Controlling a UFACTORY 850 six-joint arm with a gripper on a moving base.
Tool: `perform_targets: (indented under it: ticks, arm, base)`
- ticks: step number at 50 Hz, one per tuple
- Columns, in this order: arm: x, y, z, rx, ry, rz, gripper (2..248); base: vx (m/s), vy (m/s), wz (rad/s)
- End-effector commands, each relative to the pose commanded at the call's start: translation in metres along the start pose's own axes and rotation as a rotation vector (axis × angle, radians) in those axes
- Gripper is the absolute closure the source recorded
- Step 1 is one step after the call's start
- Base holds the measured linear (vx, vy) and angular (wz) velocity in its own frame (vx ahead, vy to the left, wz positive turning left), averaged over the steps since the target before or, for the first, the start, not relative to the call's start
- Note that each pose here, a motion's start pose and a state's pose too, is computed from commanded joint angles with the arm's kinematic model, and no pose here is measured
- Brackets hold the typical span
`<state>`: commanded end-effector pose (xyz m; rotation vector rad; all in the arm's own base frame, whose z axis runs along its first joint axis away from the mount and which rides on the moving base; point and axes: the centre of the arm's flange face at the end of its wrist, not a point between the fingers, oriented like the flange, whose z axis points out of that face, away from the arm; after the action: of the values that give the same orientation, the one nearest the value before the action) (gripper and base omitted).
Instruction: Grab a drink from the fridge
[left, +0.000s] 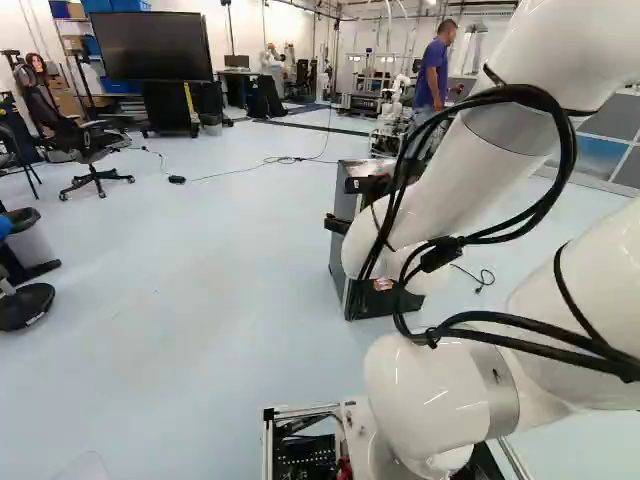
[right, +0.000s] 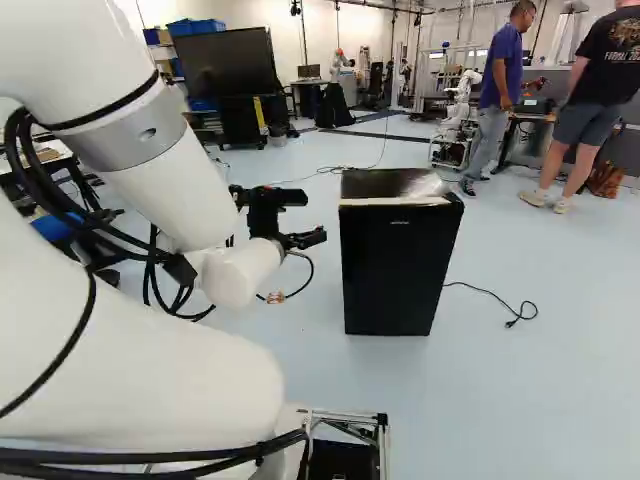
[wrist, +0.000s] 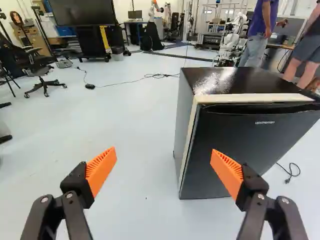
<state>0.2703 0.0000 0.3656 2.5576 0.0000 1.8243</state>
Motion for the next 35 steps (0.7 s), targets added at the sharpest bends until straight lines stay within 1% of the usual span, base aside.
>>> perform_targets:
  ticks: [15, 35]
  arm:
    - [0.0000, 0.0000, 0.0000, 0.000, 0.000, 0.000, 3]
    - [0.0010, -0.0015, 0.0020, 0.001, -0.001, 0.003, 3]
  base:
    - [0.074, 0.002, -0.002]
    - [0.004, 0.000, 0.000]
